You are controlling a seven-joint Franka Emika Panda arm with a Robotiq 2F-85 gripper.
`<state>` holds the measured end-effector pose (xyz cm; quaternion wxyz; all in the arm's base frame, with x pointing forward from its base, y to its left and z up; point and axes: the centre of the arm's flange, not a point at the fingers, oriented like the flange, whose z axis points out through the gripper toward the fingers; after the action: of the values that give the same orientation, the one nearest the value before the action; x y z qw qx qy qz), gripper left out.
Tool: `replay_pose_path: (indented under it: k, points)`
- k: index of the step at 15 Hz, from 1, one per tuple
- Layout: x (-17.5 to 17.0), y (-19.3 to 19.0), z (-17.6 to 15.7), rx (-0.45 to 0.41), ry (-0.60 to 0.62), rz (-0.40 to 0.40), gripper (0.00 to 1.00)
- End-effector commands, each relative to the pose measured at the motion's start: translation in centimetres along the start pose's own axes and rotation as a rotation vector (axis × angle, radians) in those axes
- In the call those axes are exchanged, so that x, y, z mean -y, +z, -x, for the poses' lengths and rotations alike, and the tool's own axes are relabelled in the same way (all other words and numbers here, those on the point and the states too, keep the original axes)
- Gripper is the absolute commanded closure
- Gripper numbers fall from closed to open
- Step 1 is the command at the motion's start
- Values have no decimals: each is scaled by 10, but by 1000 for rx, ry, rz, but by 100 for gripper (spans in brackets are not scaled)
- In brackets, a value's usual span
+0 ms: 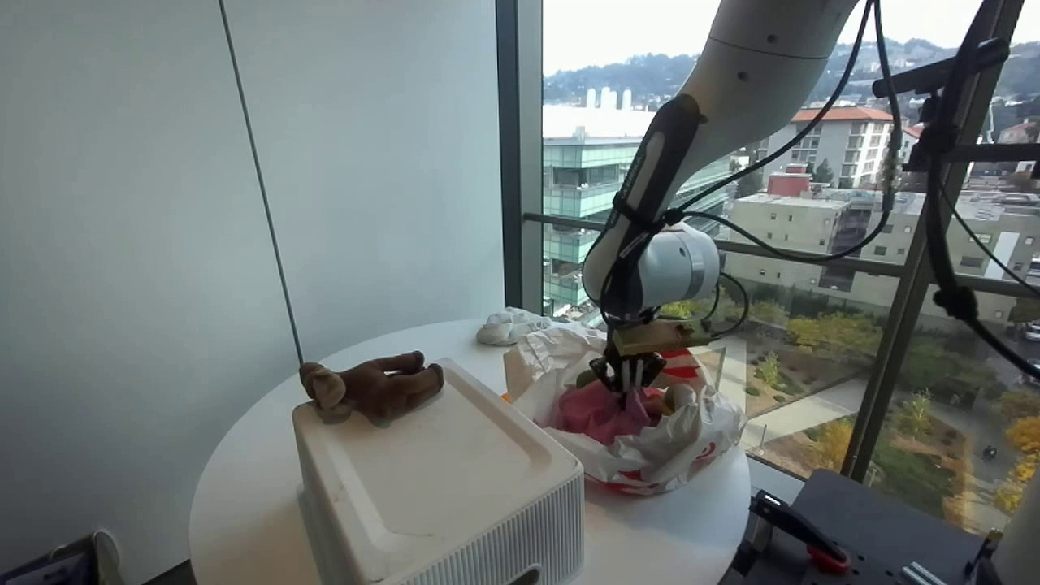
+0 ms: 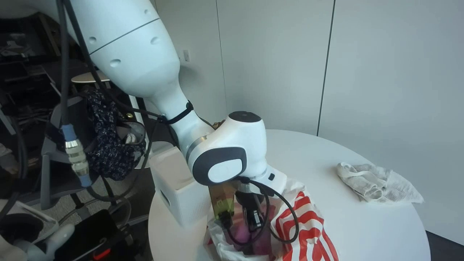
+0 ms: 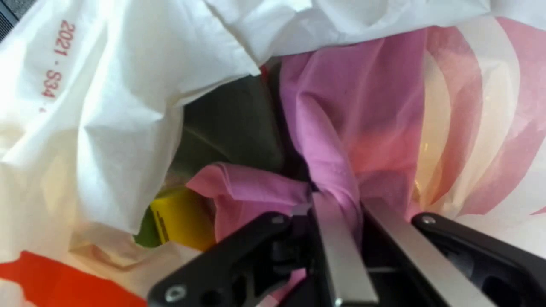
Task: Remove everything from the plastic bag and put it on the white box
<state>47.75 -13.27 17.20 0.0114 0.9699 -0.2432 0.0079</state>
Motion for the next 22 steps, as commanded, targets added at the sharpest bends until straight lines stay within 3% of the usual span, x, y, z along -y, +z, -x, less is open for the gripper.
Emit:
replay_pose_path:
  k: [1,4,8,13,18,22]
  points:
    - [3,-79,15,53,-1,-5,97]
    - [6,-137,30,145,-39,25,97]
    - [12,-216,61,180,-114,83,97]
    - [39,-282,103,123,-351,-59,97]
    - [105,-295,146,38,-565,-184,97]
    - [184,-264,179,-17,-749,-257,97]
